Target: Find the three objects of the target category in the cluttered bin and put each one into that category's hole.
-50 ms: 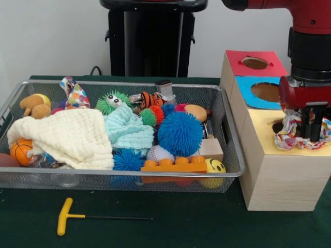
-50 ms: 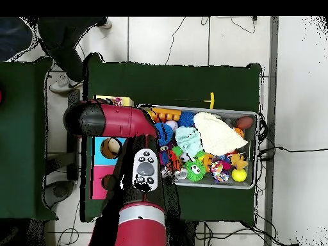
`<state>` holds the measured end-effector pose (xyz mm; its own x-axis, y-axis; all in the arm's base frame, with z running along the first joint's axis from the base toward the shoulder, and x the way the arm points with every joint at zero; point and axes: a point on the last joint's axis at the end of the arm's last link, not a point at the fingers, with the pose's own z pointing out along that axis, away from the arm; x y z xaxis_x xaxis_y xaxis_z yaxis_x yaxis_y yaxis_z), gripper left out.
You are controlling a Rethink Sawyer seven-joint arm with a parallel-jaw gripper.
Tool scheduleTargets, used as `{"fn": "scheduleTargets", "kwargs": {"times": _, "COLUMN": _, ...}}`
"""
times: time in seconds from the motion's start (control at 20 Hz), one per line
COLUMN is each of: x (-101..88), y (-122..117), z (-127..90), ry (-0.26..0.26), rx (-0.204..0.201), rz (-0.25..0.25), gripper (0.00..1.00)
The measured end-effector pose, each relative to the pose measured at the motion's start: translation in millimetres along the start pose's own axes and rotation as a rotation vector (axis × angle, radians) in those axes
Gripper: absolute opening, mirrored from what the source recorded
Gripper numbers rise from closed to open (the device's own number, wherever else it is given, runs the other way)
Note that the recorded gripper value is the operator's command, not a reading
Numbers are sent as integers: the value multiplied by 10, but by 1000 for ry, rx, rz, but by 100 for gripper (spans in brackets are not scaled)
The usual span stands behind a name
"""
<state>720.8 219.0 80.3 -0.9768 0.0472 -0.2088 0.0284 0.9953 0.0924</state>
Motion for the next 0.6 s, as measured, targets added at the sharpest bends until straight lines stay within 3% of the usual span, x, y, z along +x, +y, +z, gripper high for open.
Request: {"fn": "scheduleTargets", "kwargs": {"times": 0.6, "x": 11, "y": -9, "z": -8, "ry": 1, "rx": 0, "rz": 0, "gripper": 0}}
